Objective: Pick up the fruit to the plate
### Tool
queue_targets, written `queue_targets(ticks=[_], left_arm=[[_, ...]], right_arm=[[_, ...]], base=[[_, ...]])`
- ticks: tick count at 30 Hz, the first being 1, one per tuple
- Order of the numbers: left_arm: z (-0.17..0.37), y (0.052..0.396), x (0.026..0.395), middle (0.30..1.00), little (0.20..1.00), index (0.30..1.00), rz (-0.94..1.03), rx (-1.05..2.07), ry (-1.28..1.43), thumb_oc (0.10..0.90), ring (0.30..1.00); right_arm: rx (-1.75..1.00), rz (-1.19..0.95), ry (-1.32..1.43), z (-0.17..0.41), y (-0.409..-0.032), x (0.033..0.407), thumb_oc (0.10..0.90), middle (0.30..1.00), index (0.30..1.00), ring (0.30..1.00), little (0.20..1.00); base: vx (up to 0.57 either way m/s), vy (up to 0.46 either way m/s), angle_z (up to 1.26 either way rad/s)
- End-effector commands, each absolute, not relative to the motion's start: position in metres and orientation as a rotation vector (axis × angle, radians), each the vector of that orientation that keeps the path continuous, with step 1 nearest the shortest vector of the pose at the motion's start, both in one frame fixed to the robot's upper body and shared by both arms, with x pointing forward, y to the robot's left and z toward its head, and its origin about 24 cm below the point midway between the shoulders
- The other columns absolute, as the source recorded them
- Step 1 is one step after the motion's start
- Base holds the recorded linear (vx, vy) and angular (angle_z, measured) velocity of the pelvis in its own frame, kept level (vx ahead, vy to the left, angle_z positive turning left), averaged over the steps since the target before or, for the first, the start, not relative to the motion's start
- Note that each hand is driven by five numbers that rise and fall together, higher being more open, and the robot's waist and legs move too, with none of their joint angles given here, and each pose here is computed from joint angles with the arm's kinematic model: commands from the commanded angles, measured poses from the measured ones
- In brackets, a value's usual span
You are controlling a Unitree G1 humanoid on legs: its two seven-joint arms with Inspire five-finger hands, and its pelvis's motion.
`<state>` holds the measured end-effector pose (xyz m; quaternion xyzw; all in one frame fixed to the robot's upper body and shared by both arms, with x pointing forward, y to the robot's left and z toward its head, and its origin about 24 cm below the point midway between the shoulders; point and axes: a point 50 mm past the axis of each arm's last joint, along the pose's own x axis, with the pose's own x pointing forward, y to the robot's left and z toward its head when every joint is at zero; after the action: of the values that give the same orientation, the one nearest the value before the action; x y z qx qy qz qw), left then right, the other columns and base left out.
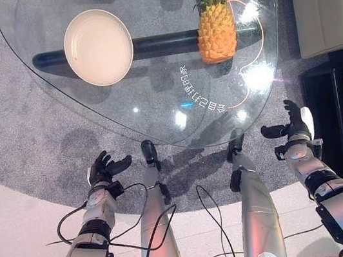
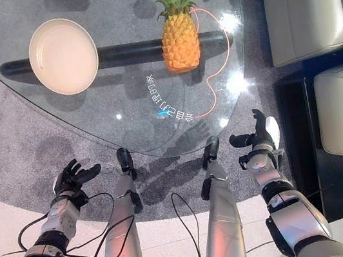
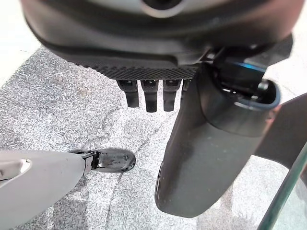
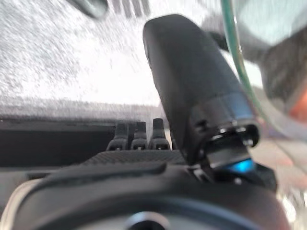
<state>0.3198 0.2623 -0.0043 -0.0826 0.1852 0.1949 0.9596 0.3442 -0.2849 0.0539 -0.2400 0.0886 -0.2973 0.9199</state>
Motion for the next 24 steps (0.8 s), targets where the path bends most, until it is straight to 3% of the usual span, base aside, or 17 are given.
queue_targets(ticks=[1,11,24], left_arm=[[-0.013,0.29,0.301,0.9,0.9,0.9,0.494,-0.092,0.404,0.8,0.9],[-0.023,0.279,0.296,0.9,0.9,0.9,0.482,-0.097,0.415,0.8,0.9],[-0.03,0.271,0.292,0.9,0.9,0.9,0.471,-0.106,0.419,0.8,0.9]], right_arm=[[-0.436,-0.926,0.043,0.085,-0.341,0.323,0.8,0.9,0.9,0.9,0.9],[-0.23,-1.075,-0.363,0.164,-0.326,0.334,0.8,0.9,0.9,0.9,0.9],[-0.142,-0.878,-0.773,0.241,-0.26,0.333,0.8,0.9,0.9,0.9,0.9]], base=[[0.0,0.0,0.0],[0.0,0.015,0.0],[0.0,0.029,0.0]])
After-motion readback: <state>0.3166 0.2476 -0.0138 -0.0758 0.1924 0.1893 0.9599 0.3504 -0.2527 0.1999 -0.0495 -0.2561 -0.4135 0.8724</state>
